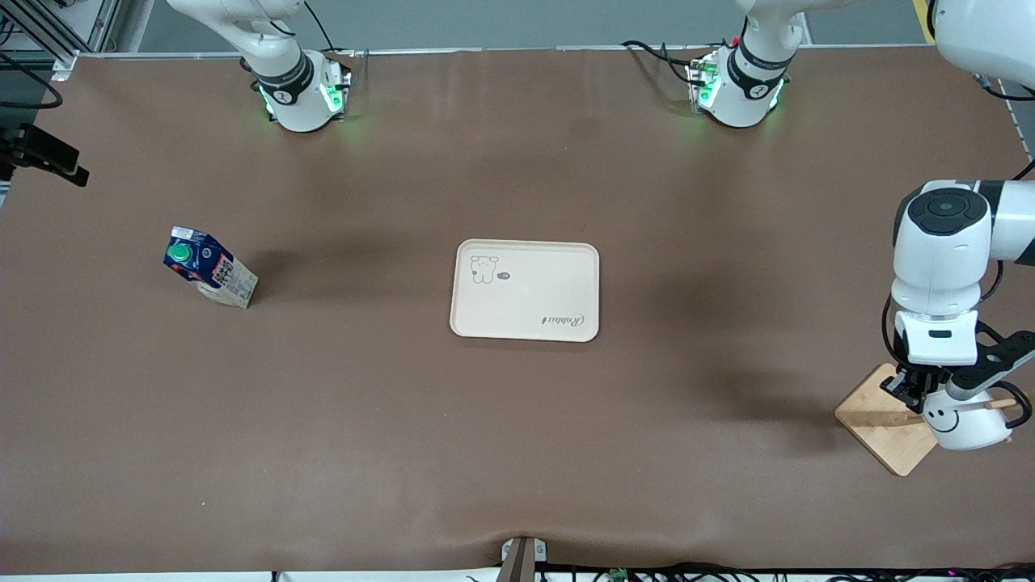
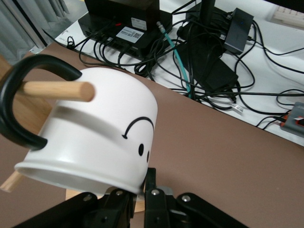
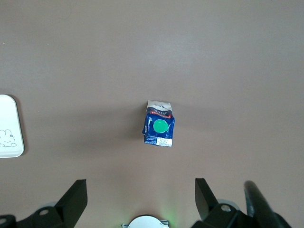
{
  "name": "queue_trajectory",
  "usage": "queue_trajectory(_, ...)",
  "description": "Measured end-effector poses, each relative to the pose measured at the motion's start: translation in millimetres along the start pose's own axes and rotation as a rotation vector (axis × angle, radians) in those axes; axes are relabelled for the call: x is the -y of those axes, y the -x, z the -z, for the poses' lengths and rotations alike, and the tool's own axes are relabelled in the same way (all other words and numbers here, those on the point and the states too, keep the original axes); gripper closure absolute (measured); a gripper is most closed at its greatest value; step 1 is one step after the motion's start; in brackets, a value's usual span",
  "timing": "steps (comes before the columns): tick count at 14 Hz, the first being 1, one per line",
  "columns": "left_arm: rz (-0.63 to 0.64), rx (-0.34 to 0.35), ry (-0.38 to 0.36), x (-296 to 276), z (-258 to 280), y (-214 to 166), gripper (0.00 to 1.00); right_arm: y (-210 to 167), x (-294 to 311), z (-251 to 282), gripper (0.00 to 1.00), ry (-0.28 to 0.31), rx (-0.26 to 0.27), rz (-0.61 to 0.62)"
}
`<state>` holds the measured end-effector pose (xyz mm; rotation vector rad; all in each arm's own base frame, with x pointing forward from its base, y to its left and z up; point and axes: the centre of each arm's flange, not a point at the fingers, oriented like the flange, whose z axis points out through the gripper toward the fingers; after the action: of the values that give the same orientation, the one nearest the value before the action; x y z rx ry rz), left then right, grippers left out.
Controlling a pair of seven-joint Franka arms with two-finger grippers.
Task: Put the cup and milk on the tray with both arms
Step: 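Close the left gripper on the white mug's rim, then lift the mug off the stand and carry it toward the tray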
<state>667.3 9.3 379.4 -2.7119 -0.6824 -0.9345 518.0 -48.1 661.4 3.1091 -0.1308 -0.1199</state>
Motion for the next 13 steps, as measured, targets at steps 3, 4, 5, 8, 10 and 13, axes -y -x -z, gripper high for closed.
queue_trajectory(3, -0.024, -0.013, 0.019, -18.5, 13.7, 1.4, 0.91, -0.3, -0.7, -0.4, 0.00, 0.000, 0.001, -0.001)
queue_trajectory(4, -0.032, -0.012, 0.017, -23.6, 17.5, 3.0, 0.91, -0.4, -0.8, -0.6, 0.00, 0.000, 0.001, -0.002)
queue_trajectory(5, -0.041, -0.006, 0.004, -28.8, 21.5, 5.2, 0.91, -0.5, -0.9, -0.7, 0.00, 0.000, 0.001, -0.002)
queue_trajectory(8, -0.071, 0.014, -0.038, -47.6, 39.9, 13.7, 0.91, -0.5, -1.3, -0.8, 0.00, 0.000, 0.002, -0.002)
queue_trajectory(10, -0.096, 0.032, -0.059, -64.5, 55.7, 23.1, 0.91, -0.6, -1.4, -0.8, 0.00, 0.000, 0.002, -0.003)
queue_trajectory(13, -0.120, 0.067, -0.074, -93.7, 81.6, 39.6, 0.91, -0.6, -1.9, -0.9, 0.00, 0.000, 0.002, -0.004)
